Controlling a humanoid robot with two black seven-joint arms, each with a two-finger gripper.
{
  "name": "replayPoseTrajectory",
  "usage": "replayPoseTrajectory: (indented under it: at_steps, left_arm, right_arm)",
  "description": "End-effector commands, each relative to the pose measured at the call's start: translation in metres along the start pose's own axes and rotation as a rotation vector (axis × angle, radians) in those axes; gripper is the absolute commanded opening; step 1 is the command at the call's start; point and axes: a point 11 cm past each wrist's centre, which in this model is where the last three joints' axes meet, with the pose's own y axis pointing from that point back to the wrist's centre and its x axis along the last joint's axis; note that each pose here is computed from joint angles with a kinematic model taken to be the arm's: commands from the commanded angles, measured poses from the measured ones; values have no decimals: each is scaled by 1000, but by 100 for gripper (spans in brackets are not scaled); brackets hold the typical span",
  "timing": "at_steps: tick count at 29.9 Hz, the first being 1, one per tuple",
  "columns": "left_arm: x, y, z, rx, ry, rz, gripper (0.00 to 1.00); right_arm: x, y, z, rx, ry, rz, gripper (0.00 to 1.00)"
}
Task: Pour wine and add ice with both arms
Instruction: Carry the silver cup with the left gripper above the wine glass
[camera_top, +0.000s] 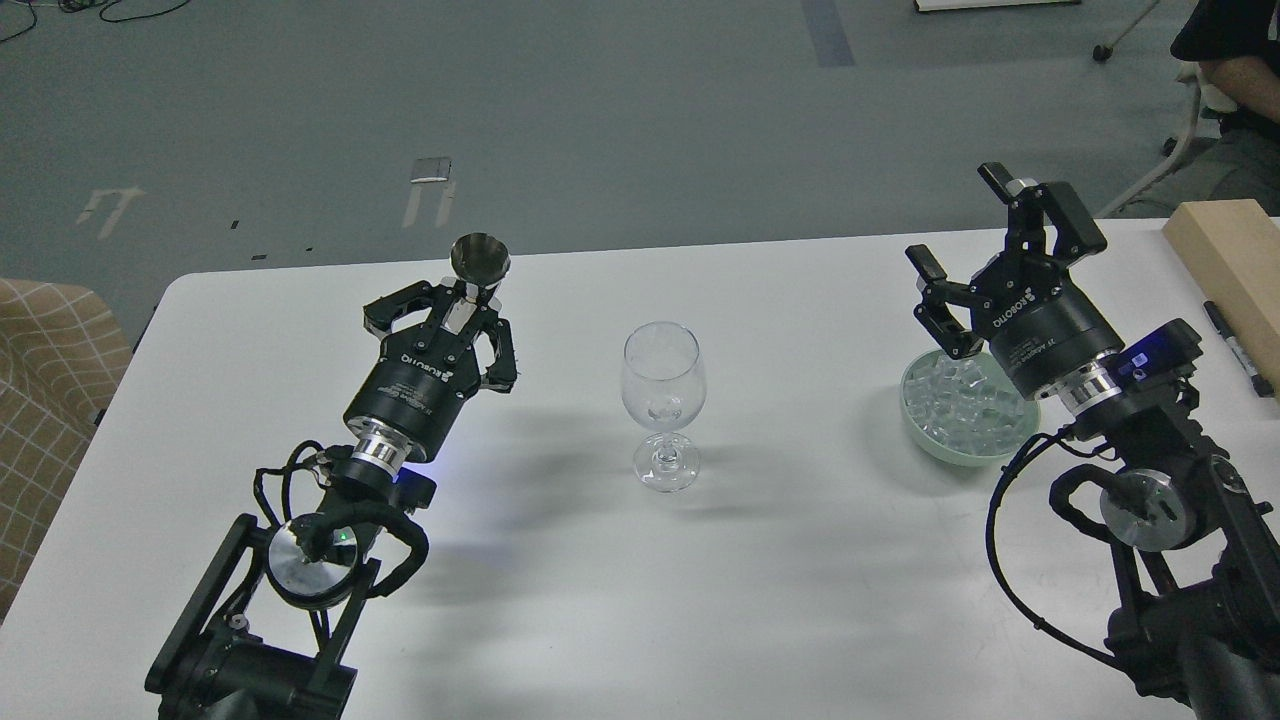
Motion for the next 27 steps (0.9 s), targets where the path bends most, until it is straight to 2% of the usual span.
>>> replayPoseTrajectory:
  at_steps: [1,14,19,27]
  left_arm:
    - [-7,-2,-2,7,8,8,6]
    - [-32,-11,-1,9,9,-44,5]
    - [-42,-18,-26,80,9,-59,5]
    - [-47,-24,-30,93,8,-49,6]
  right_arm:
    - [0,0,0,-1,0,0,100]
    - [-1,0,2,-5,-1,-3,100]
    - [-1,1,3,-7,-2,-1,100]
    - [0,2,5,-14,-4,2,100]
